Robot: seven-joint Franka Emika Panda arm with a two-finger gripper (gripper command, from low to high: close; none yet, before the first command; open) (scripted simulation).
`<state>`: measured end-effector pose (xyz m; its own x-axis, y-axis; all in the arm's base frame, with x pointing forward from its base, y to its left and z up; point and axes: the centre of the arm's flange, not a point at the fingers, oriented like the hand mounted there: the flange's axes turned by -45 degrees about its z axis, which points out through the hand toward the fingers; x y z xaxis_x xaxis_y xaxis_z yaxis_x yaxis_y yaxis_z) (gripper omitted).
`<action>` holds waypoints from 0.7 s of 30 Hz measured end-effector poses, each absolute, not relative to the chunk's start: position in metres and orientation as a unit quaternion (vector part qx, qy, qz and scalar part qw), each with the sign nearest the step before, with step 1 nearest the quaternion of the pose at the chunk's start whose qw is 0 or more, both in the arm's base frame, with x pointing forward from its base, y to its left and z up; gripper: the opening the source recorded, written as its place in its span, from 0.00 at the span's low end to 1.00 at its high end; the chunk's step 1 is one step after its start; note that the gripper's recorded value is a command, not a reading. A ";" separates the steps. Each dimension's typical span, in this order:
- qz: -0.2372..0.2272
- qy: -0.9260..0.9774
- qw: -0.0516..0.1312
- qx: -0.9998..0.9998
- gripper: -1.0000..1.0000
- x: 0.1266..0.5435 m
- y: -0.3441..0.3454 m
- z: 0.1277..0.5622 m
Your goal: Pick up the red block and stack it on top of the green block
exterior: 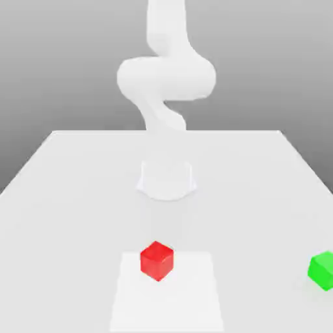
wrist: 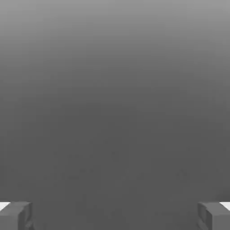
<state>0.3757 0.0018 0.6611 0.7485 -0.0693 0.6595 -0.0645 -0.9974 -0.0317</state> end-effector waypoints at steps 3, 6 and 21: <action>-0.299 0.079 0.004 -0.951 0.50 0.407 0.001 0.587; -0.246 0.123 0.004 -0.961 0.50 0.425 -0.003 0.512; -0.002 0.327 0.001 -0.945 0.50 0.358 -0.020 0.183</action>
<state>0.3579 -0.0203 0.1831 0.7859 -0.6184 0.0038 -0.6184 -0.7859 -0.0031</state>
